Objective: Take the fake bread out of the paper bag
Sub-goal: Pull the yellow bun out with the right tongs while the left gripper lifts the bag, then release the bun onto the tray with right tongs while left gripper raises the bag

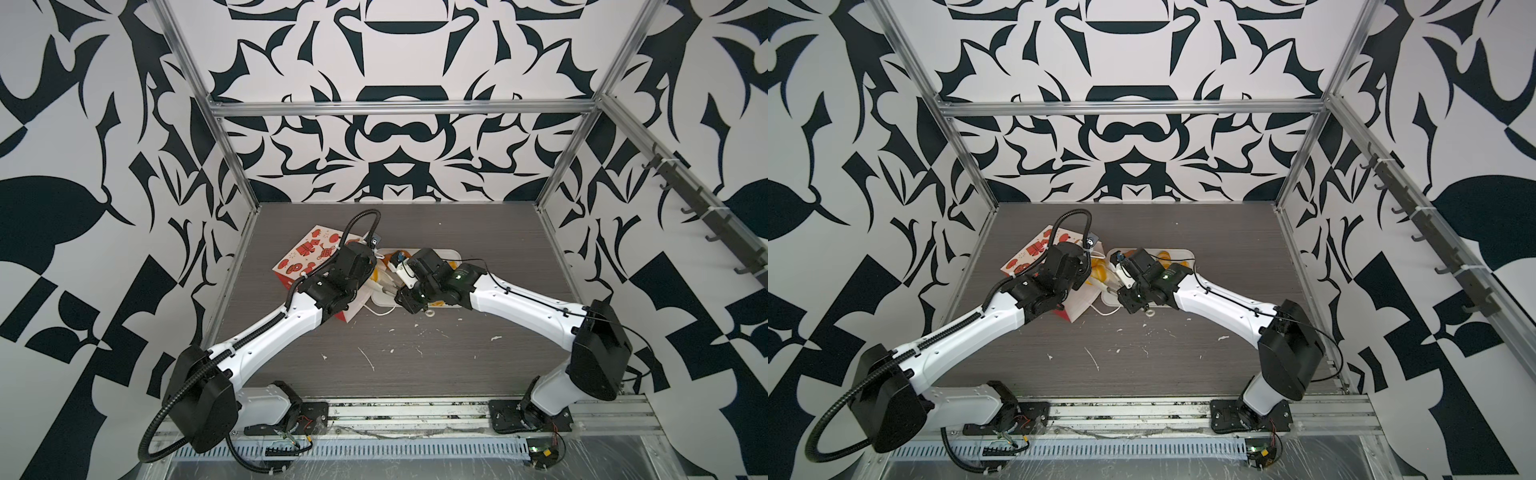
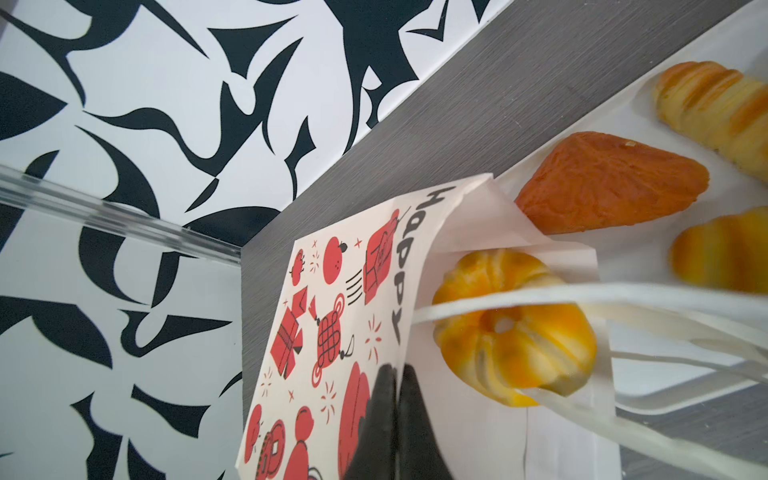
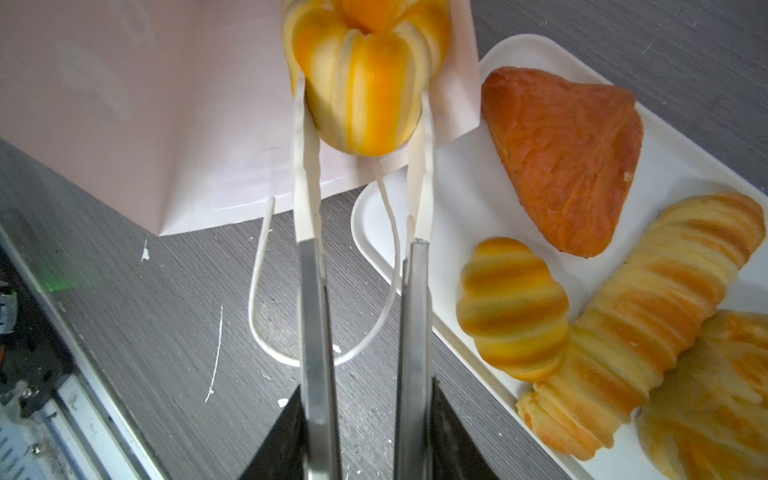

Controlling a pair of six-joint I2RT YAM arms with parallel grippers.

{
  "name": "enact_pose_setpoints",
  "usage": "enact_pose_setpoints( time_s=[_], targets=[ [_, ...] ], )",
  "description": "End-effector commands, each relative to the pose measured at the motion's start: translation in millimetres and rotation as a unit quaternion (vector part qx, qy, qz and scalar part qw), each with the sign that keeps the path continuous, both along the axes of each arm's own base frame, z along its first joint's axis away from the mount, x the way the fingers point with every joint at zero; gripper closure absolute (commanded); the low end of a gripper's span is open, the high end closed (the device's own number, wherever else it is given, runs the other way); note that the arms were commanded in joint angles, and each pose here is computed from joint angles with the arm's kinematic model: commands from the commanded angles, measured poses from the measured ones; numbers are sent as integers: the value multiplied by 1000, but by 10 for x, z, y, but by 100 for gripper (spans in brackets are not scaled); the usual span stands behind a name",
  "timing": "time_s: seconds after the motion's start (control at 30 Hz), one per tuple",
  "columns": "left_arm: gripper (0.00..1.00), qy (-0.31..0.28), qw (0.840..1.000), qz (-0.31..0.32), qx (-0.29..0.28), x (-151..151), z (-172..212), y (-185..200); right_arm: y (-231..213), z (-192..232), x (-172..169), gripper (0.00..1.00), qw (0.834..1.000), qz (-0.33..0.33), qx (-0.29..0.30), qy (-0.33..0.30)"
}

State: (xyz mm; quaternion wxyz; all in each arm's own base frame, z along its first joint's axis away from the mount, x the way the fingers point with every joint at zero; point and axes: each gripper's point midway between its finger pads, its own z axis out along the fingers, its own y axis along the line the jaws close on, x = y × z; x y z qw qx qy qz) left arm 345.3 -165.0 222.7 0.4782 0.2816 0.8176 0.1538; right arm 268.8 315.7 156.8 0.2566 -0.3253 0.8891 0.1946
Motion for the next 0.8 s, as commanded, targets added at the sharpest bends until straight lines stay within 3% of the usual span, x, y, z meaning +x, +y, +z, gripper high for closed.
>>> enact_pose_setpoints(
  time_s=[0.0,0.33,0.53,0.77],
  targets=[
    [100,-10,999,42,-13,10,77,194,-72,438,-49,60,998,4,53,-31],
    [100,-33,991,125,-37,114,294,598,-691,555,-243,60,997,-44,40,-44],
    [100,-67,983,156,-68,86,643,844,-697,442,-175,61,997,-53,36,-43],
    [100,-106,976,154,-108,-38,1116,919,-570,26,-66,61,999,-38,-5,-6]
  ],
)
